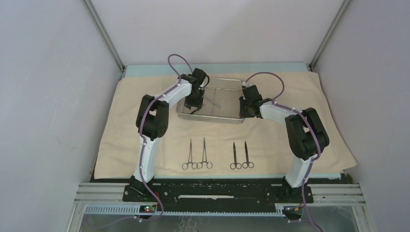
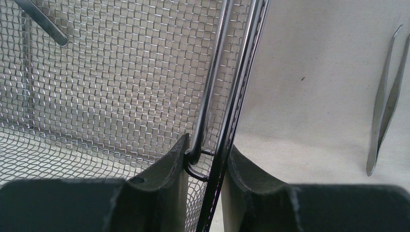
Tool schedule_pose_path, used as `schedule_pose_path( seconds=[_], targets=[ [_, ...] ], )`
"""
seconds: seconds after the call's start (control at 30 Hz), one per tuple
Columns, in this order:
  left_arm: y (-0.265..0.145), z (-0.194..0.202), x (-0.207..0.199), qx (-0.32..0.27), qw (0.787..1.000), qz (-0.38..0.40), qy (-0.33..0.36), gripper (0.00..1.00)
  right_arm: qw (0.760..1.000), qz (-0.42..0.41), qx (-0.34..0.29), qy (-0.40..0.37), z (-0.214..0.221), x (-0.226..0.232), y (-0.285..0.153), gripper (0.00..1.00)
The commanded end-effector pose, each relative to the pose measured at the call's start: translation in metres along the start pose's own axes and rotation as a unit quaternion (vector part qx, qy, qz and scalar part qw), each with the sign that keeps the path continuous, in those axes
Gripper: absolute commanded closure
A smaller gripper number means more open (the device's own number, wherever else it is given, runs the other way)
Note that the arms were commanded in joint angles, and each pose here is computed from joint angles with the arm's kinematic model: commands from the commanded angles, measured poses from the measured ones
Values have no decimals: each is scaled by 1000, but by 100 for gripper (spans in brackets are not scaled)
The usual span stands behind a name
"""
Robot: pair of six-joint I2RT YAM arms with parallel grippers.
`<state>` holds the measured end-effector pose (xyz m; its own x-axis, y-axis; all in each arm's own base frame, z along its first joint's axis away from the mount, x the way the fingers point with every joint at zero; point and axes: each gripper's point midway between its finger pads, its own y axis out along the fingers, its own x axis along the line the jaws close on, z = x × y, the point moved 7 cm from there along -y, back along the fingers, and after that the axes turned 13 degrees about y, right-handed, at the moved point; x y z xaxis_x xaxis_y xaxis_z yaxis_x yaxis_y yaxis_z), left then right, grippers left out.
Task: Open and lay out the surgical kit
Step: Adjust the medical item in the container.
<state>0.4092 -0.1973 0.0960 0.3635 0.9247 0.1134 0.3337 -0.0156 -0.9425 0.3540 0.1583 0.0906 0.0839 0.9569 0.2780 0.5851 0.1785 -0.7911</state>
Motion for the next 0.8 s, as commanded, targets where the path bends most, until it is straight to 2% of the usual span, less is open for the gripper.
schedule_pose_path(
  seconds=[0.0,0.3,0.4,0.5,0.63,0.77],
  targets=[
    [-2,-5,10,-11,1000,-12,7,51,997,-53,-46,10,-25,13,0,100],
    [23,7,-10,28,998,59,-13,58,997,-52,-52,14,-29,10,-1,100],
    [23,6,-14,25,998,59,-18,66,997,-60,-45,15,-28,11,-1,100],
    [23,5,-14,28,998,56,-27,76,997,-65,-41,15,-27,13,-2,91],
    [22,5,-17,28,997,60,-31,88,997,-65,-48,15,-30,14,-8,72],
    [16,1,-22,13,995,90,-32,94,996,-65,-57,19,-34,15,-17,46]
  ],
)
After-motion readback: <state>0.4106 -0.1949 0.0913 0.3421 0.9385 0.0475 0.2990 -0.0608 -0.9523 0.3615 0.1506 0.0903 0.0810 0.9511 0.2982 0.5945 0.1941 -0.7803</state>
